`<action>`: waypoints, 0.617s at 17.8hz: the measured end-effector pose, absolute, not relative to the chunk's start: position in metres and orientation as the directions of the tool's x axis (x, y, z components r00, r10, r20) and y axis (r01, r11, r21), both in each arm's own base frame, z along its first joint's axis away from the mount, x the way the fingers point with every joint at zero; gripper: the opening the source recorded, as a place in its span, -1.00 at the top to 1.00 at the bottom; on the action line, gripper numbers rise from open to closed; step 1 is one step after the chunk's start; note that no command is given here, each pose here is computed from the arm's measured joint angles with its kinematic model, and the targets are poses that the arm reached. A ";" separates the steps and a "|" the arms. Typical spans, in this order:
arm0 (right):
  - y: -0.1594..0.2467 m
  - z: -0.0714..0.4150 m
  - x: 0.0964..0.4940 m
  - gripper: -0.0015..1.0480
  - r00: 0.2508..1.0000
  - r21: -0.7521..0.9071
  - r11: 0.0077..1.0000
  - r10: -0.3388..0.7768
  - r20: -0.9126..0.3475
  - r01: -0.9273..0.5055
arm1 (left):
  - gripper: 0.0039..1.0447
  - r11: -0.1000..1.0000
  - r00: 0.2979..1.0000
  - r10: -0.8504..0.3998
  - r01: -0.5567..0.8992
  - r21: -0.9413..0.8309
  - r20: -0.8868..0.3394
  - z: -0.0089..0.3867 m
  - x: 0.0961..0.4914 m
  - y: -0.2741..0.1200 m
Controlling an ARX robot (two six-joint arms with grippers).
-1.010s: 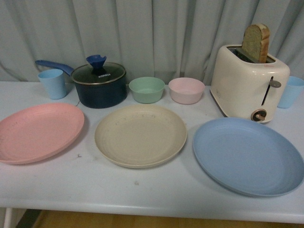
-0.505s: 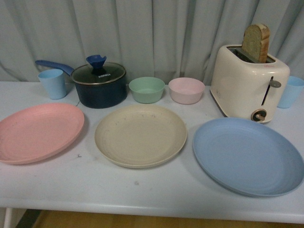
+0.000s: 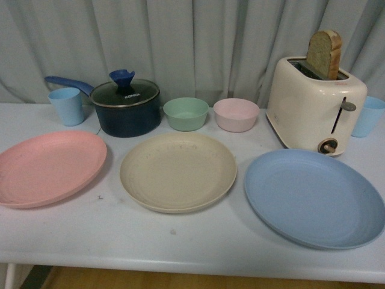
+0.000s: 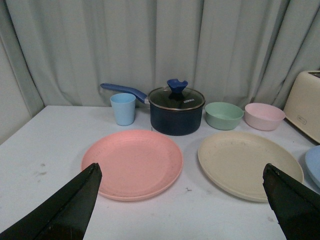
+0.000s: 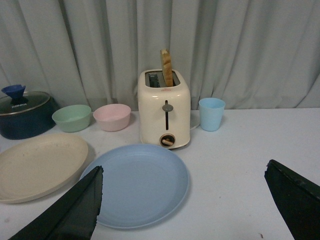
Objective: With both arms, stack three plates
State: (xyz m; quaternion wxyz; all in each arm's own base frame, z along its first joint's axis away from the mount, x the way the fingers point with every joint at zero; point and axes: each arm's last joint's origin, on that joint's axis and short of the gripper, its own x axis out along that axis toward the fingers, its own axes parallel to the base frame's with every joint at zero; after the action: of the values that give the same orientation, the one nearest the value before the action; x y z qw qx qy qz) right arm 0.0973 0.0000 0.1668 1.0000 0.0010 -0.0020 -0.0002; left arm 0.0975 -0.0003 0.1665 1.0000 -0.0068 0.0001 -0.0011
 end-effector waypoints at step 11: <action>0.000 0.167 0.097 -0.87 1.000 0.002 1.000 0.000 0.004 0.000 | -0.88 0.970 0.965 0.136 -0.176 -0.169 -0.226 0.209 0.143 0.006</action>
State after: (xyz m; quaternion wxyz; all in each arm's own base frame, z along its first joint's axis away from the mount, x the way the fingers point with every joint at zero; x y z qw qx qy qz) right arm 0.0973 0.0000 0.1668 1.0000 0.0009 -0.0020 0.0000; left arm 0.1429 0.0064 0.2088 0.9866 -0.0944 0.1068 0.0789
